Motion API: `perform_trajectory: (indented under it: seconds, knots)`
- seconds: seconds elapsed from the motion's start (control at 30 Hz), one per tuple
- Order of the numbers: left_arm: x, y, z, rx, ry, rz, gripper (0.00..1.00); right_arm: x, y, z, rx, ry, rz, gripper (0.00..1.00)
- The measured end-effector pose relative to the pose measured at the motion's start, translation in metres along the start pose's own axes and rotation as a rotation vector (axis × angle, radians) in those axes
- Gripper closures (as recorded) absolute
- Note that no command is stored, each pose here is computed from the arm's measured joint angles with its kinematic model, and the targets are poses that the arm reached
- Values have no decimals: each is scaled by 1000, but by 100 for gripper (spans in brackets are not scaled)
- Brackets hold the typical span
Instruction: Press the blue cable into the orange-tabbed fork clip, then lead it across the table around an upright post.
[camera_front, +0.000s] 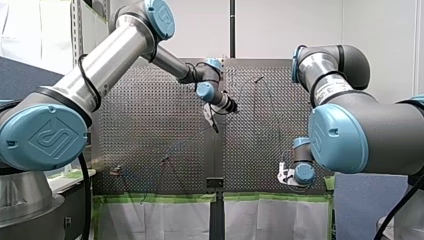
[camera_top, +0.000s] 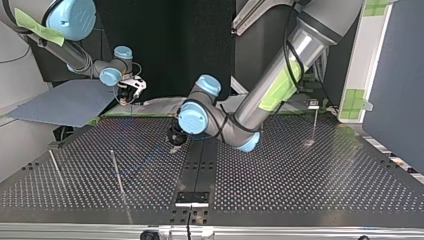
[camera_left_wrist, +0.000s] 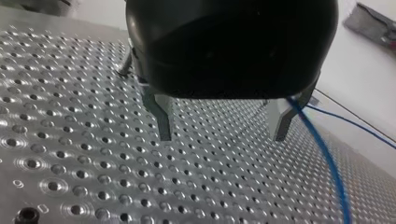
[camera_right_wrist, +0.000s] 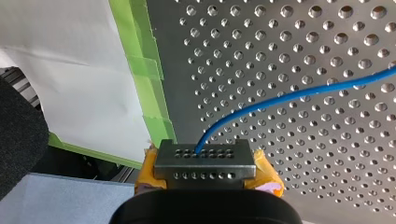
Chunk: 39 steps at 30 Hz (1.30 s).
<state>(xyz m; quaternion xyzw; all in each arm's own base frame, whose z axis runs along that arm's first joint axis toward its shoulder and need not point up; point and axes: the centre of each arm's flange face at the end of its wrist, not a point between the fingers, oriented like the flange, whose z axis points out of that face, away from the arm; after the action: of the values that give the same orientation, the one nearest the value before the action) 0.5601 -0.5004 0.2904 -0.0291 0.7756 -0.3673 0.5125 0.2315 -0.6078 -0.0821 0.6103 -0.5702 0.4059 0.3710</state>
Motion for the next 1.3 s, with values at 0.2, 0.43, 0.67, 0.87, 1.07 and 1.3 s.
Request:
perform_trajectory:
  seconds: [0.2, 0.43, 0.67, 0.87, 1.07, 1.3]
  knots:
    - [9, -3, -7, -54, 21, 51, 0, 0, 0, 0, 1, 0, 0, 98]
    - [19, -15, -19, -82, 69, 121, 0, 0, -1, 0, 1, 0, -1, 98]
    - [6, -39, -42, -85, 87, 157, 0, 1, 0, 0, 1, 1, 0, 98]
    - [-3, -52, -59, -114, 98, 172, 0, 1, 0, 0, 2, 2, 1, 98]
    - [-14, -67, -78, -139, 99, 213, 0, 2, -1, 1, 4, 4, 0, 98]
    - [-41, -85, -106, -157, 92, 274, 0, 1, -2, 1, 6, 2, 0, 98]
